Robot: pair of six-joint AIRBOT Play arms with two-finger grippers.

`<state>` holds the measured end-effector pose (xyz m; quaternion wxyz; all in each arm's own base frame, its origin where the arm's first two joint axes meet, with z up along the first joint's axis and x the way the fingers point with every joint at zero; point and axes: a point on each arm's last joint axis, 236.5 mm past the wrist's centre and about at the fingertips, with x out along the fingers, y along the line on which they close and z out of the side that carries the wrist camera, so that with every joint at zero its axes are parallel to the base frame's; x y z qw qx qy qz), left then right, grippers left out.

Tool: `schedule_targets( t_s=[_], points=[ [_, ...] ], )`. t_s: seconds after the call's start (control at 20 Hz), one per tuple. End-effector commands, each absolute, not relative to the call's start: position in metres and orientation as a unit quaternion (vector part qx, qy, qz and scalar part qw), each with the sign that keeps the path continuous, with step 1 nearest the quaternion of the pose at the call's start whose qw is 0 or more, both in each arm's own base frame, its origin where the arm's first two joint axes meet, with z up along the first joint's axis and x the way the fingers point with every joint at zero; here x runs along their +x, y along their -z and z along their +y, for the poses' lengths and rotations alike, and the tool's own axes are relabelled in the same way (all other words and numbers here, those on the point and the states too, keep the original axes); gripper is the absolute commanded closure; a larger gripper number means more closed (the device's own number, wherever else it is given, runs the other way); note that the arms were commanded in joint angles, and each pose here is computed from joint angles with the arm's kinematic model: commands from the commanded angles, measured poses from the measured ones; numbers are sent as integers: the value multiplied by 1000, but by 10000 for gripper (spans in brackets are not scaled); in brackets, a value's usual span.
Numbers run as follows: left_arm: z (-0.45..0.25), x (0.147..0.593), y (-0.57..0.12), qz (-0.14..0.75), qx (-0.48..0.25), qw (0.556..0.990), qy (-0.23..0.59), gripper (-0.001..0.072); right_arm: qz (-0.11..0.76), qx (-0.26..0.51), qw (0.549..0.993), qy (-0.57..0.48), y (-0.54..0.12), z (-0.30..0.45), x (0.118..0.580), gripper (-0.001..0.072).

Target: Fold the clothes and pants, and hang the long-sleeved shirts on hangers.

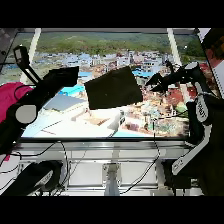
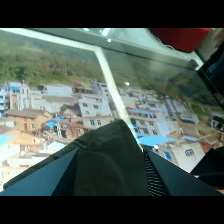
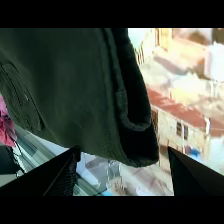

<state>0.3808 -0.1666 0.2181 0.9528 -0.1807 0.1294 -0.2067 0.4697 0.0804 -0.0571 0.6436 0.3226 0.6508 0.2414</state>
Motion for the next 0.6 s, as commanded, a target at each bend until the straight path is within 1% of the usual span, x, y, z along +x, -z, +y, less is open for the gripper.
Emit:
schedule_targets(
  t_s=[0.0,0.3,0.55],
  points=[
    [-165,371,-230,119,-176,954,213,237,666,314,627,-255,70,92,468,104],
    [-165,371,-230,120,-180,953,214,237,677,314,617,-250,93,112,472,104],
    [-165,371,-230,119,-180,953,214,237,686,294,612,-262,100,147,467,105]
  ],
)
